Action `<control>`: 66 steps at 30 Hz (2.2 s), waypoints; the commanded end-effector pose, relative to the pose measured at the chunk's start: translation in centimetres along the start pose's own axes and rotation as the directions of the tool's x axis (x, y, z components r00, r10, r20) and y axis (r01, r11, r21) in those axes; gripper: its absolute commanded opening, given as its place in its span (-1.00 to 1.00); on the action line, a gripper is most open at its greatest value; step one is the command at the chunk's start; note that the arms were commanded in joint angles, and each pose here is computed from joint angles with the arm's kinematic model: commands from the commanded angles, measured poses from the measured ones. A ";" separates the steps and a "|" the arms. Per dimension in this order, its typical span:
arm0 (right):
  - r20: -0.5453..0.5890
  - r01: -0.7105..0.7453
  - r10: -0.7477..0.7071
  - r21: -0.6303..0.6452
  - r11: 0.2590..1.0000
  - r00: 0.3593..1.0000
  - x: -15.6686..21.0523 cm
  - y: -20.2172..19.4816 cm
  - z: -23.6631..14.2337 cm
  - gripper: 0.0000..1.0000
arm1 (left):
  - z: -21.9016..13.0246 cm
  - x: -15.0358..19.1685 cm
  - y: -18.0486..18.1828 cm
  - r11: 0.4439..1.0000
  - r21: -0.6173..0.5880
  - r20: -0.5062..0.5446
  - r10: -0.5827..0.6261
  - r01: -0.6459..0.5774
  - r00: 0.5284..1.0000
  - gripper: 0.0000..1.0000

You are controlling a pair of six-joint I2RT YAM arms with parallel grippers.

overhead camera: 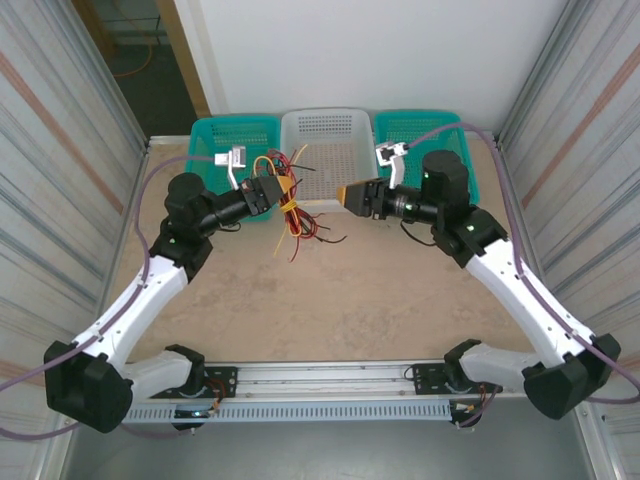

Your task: Untangle the cables

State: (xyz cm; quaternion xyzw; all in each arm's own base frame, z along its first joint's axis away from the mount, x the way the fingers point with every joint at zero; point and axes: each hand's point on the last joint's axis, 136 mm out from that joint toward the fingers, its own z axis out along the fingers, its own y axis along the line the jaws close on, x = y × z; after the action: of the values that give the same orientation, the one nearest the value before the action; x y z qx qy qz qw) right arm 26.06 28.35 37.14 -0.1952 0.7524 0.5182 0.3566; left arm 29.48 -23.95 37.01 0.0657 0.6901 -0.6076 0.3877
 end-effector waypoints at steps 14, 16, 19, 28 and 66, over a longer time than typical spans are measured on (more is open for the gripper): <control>-0.080 -0.005 -0.001 -0.079 0.997 0.997 0.7 1.6 2.1 -0.01 | 0.2 -1.1 -2.2 0.995 0.078 0.006 0.065 -0.065 0.998 -1.00; -0.088 -0.005 -0.002 -0.078 0.997 0.996 1.0 1.6 2.3 0.01 | 0.3 -1.0 -2.1 0.995 0.080 0.002 0.063 -0.063 0.998 -1.00; -0.091 -0.005 -0.002 -0.075 0.997 0.996 1.1 1.5 2.6 -0.14 | 0.3 -0.9 -2.2 0.994 0.088 -0.002 0.062 -0.062 0.998 -1.00; -0.088 0.001 -0.006 -0.064 0.998 0.996 0.9 1.5 2.9 -0.32 | 0.5 -0.4 -2.2 0.994 0.092 -0.018 0.058 -0.056 0.998 -1.00; 0.003 -0.085 0.092 -0.342 0.936 0.996 -6.9 -1.4 2.4 -1.00 | 1.5 0.9 -19.5 0.764 0.635 -0.089 0.216 -0.112 0.972 -1.00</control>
State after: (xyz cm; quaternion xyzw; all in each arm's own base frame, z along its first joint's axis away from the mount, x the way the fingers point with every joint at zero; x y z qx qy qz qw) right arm 29.91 29.58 40.47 -0.2405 0.6826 0.6320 0.2770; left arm 23.98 -31.40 45.79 0.2179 0.5644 -0.7258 0.3274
